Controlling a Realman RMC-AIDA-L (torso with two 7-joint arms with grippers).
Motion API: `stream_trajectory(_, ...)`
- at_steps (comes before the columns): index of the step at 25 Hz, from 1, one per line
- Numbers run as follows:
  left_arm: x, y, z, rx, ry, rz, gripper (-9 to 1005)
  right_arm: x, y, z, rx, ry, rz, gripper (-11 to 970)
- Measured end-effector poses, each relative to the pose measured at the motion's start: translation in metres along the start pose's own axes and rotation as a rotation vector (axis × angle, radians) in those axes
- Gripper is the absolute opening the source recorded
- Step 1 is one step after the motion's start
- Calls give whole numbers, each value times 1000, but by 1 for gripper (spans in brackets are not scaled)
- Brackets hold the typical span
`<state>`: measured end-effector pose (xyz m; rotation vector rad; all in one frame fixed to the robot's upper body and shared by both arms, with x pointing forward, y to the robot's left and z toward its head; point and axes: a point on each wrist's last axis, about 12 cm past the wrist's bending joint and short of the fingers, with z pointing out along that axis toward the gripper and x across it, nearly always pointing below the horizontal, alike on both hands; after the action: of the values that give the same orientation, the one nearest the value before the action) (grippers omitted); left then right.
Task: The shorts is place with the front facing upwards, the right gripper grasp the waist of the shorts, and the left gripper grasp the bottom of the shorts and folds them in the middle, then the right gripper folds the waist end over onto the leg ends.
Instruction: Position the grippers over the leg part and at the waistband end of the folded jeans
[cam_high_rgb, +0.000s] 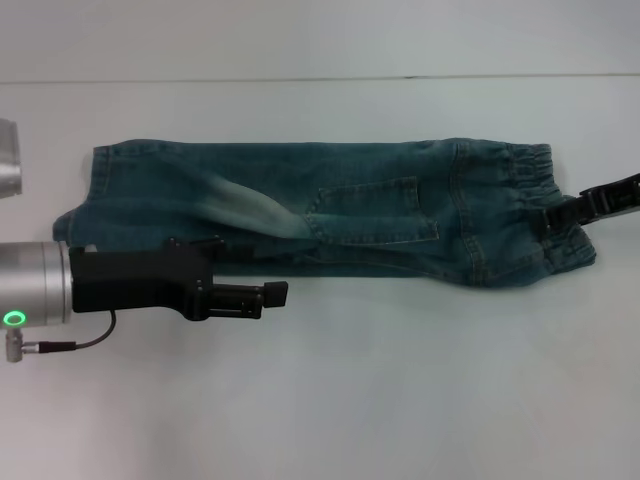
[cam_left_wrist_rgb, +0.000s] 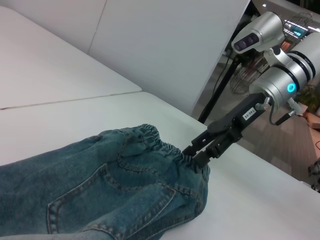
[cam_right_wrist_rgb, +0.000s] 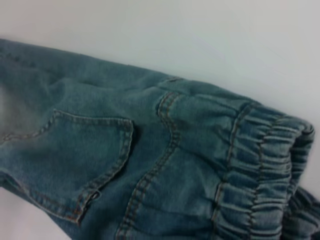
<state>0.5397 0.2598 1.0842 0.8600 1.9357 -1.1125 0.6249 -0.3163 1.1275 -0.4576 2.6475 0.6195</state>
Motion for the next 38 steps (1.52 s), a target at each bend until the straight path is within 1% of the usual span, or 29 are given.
stream_trajectory(9, 1, 0, 2, -4, -1, 8, 898, 3, 3, 4, -25, 11, 0, 947)
stream_trajectory(15, 3, 0, 3, -8, -3, 2, 895, 8, 4, 6, -35, 30, -12, 891)
stream_trajectory(23, 5, -2, 5, -1, 3, 2, 892, 12, 3, 5, -56, 23, -27, 684)
stream_trajectory(34, 5, -3, 8, 10, 5, -3, 887, 14, 3, 5, -68, 12, -39, 213)
stream_trajectory(38, 5, -3, 8, 10, 4, -3, 885, 14, 3, 4, -70, 9, -47, 87)
